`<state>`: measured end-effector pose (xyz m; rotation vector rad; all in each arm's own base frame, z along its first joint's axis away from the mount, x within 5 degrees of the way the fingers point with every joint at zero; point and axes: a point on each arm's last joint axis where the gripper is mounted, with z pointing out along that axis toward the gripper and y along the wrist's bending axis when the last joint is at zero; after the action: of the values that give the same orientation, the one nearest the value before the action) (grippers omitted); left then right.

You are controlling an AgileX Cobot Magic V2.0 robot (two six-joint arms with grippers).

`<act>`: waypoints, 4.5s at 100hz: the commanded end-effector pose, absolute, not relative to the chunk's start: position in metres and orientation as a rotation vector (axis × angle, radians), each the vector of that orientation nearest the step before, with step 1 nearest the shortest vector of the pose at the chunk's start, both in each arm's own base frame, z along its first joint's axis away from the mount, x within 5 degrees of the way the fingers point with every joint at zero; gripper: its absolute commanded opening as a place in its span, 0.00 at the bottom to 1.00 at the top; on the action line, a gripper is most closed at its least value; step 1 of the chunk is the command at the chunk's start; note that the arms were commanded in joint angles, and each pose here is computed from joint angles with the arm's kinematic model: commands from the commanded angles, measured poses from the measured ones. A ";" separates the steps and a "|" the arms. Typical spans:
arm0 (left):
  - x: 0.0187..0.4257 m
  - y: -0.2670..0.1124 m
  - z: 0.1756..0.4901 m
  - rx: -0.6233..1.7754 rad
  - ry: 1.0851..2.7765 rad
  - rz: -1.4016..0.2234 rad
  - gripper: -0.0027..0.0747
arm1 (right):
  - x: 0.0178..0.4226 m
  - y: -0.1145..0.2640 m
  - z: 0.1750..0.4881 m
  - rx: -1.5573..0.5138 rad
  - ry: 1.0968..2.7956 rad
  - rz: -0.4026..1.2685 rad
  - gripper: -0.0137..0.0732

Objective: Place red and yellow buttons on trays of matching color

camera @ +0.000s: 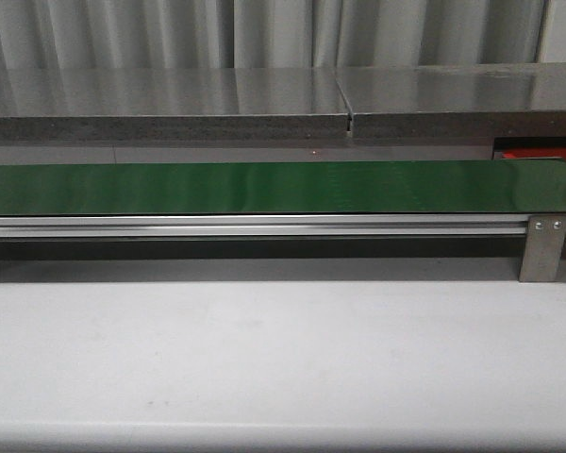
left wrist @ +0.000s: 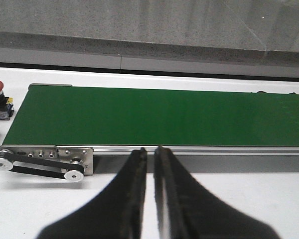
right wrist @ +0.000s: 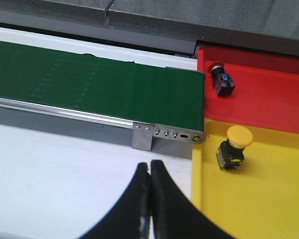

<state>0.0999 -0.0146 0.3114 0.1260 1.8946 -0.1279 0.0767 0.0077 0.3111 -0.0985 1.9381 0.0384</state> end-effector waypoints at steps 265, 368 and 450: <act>0.383 0.192 0.200 -0.657 2.438 0.062 0.66 | 0.078 0.007 0.324 -0.088 1.856 0.022 0.02; 0.377 0.086 0.299 -0.281 2.365 -0.013 0.01 | 0.078 0.007 0.324 -0.088 1.857 0.022 0.02; 0.404 0.062 0.303 -0.158 2.465 -0.078 0.86 | 0.078 0.007 0.323 -0.088 1.858 0.022 0.02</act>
<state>0.4033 0.0636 0.2578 -0.1732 2.5921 -0.0810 0.0769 0.0077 0.3097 -0.1001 1.9434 0.0386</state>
